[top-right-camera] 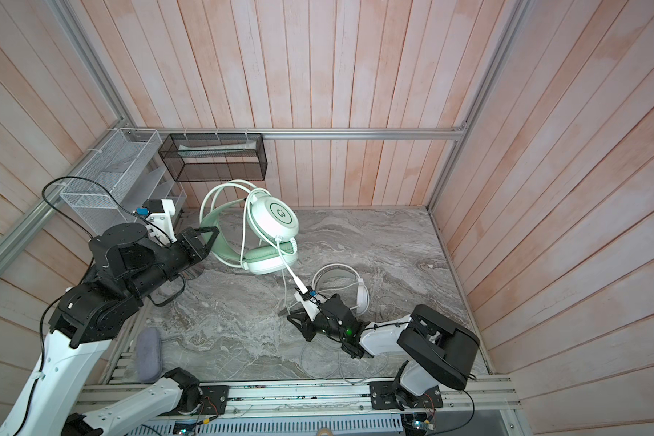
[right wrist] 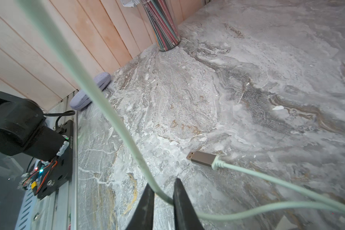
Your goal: Wrap the headphones
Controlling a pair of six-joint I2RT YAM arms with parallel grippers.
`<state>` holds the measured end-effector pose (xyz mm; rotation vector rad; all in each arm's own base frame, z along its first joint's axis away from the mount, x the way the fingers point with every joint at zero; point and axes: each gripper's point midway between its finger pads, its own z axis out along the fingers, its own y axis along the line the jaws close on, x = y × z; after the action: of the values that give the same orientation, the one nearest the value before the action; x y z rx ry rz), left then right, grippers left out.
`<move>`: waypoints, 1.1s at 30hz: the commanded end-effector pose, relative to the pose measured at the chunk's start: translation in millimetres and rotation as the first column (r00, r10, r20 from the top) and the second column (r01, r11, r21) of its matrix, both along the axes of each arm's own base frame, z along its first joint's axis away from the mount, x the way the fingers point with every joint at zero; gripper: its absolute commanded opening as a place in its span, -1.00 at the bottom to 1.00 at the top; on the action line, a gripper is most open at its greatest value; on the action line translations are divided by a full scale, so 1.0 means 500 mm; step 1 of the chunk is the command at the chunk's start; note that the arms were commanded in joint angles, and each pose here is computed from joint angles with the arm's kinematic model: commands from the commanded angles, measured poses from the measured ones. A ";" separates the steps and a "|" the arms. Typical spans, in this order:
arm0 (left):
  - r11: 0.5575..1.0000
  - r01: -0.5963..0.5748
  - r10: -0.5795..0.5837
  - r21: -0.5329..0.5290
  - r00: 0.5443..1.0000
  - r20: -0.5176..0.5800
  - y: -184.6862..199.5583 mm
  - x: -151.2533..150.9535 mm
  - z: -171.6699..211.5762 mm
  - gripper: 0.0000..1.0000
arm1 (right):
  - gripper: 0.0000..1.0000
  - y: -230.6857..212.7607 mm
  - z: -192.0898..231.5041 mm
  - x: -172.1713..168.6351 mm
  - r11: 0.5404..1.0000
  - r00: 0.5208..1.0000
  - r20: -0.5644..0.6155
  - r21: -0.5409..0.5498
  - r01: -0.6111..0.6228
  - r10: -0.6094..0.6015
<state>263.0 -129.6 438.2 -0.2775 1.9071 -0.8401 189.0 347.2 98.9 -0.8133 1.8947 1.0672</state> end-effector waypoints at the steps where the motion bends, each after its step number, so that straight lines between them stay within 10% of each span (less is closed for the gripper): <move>1: 0.991 0.029 -0.019 -0.129 0.997 0.077 0.000 -0.003 0.071 -1.00 | -0.71 0.026 0.023 0.018 0.999 0.997 0.064 0.017 0.033 -0.034; 13: 0.947 -0.302 0.300 -0.110 0.953 -0.038 0.124 0.121 -0.044 -1.00 | -1.00 0.142 0.041 -0.127 0.981 0.980 0.134 -0.149 -0.128 0.148; 24: 0.888 -0.460 0.452 0.012 0.867 -0.209 0.165 0.222 -0.220 -1.00 | -1.00 0.215 0.173 -0.316 0.841 0.850 0.179 -0.343 -0.418 0.496; 33: 0.800 -0.435 0.496 0.413 0.867 -0.047 0.172 0.148 -0.341 -1.00 | -1.00 0.094 0.377 -0.198 0.834 0.814 0.447 -0.545 -0.082 0.372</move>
<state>339.6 -57.5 238.5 -0.6354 2.1317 -0.2081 64.6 440.1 264.7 -1.4928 1.6112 0.6318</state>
